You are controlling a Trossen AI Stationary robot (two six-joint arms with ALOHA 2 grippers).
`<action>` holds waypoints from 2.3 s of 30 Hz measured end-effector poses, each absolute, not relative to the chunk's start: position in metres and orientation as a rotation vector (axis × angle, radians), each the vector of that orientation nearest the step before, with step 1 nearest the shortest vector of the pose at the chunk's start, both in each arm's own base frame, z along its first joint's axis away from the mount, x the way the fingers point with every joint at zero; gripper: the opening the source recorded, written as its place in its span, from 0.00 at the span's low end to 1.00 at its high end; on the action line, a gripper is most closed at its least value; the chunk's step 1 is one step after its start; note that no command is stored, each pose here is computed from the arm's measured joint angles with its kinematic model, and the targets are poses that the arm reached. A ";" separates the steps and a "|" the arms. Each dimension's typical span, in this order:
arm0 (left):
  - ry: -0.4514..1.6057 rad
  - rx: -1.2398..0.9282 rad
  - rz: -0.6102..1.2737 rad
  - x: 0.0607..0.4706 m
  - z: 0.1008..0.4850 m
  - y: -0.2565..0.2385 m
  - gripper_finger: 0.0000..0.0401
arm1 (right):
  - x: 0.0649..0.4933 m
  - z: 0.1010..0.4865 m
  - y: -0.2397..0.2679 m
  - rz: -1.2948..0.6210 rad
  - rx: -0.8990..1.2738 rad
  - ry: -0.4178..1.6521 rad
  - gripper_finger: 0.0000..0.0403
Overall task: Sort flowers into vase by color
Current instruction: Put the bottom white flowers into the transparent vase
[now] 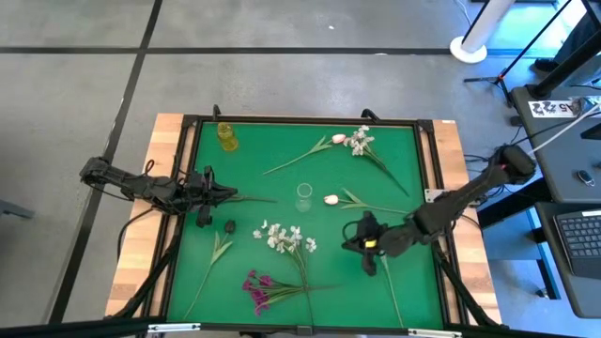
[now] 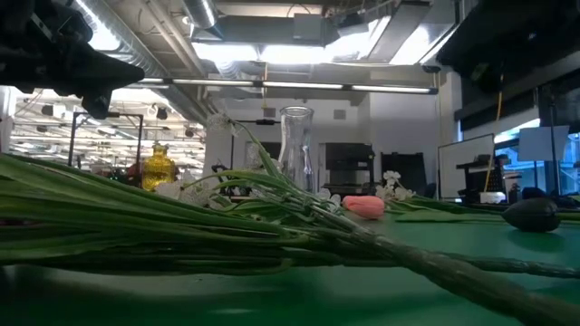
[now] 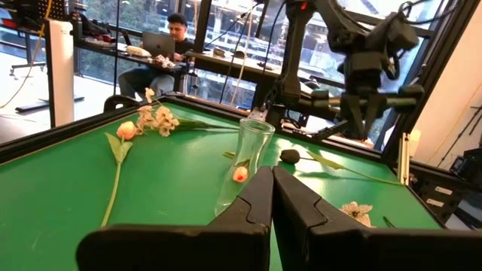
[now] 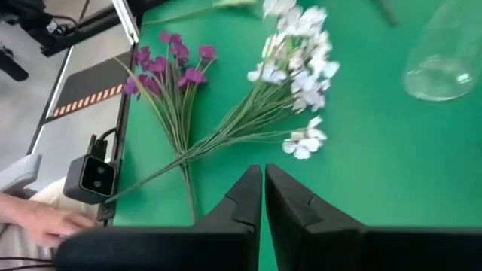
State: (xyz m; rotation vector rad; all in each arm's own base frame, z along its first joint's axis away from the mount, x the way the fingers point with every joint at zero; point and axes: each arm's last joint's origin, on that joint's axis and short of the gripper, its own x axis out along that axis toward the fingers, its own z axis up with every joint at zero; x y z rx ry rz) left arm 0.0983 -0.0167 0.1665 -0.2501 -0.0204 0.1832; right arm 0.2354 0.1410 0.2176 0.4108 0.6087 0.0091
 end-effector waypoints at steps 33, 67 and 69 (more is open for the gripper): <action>-0.021 -0.251 0.179 0.098 0.167 -0.017 0.00 | 0.348 0.153 0.173 -0.100 0.477 0.688 0.80; -0.020 -0.251 0.176 0.098 0.167 -0.017 0.00 | 0.362 0.121 0.172 -0.154 0.482 0.794 0.80; -0.020 -0.250 0.175 0.098 0.167 -0.017 0.00 | 0.363 0.122 0.173 -0.128 0.499 0.792 0.80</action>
